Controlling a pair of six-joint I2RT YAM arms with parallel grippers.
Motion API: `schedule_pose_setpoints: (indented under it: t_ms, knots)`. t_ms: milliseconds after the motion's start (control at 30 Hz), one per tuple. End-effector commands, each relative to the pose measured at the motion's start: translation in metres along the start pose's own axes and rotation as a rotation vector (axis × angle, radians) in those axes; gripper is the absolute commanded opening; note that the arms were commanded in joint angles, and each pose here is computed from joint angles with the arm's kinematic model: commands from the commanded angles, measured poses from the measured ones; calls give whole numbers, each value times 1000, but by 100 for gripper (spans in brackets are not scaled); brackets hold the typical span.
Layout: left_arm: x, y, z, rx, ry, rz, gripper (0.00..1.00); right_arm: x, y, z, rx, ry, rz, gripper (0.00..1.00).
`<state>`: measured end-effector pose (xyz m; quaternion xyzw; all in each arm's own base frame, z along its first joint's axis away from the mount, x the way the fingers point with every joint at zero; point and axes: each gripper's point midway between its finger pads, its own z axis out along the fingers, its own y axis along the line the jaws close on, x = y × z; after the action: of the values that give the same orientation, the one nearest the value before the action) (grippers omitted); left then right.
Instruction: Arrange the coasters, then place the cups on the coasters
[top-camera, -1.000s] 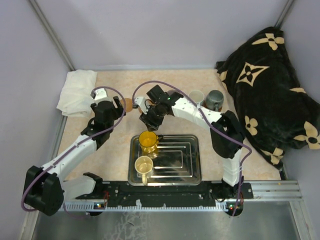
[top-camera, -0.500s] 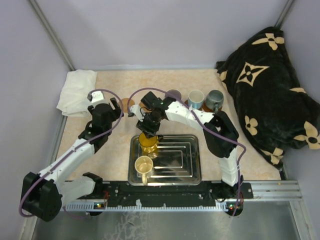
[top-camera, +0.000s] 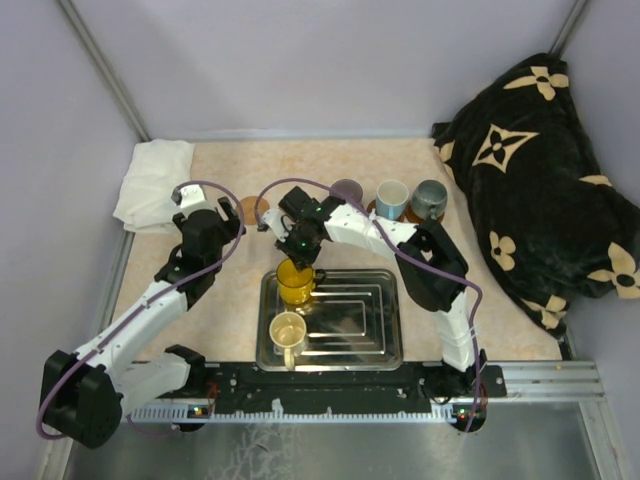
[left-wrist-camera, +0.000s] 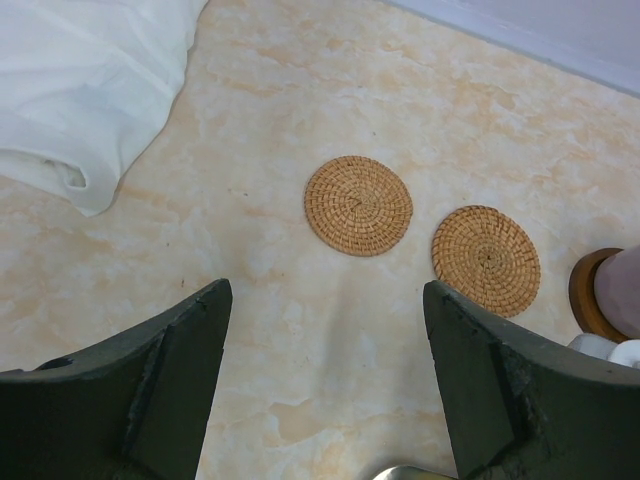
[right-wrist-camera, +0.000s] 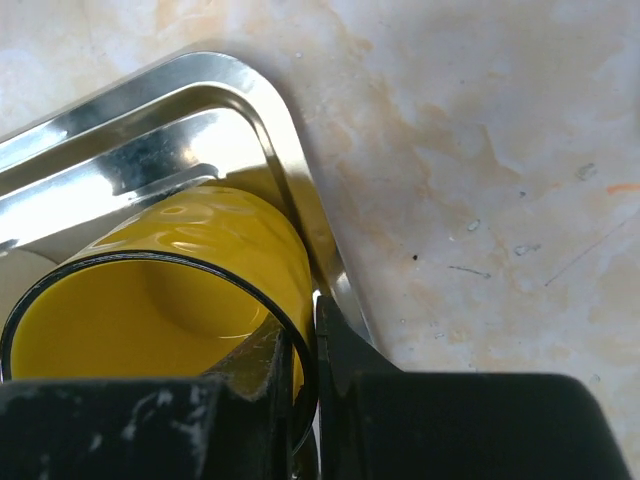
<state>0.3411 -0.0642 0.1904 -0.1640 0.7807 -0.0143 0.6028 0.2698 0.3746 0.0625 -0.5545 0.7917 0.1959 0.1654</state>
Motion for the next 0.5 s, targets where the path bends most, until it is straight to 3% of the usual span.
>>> schedule_pose_setpoints:
  t_ms: [0, 267, 467]
  knots:
    - [2, 1, 0, -2, 5, 9, 84, -21, -16, -12, 132, -66, 70, 0]
    - [6, -3, 1, 15, 18, 12, 84, -50, -43, -51, 375, -184, 211, 0]
    - [8, -8, 3, 34, 30, 13, 84, -86, -56, -79, 464, -278, 299, 0]
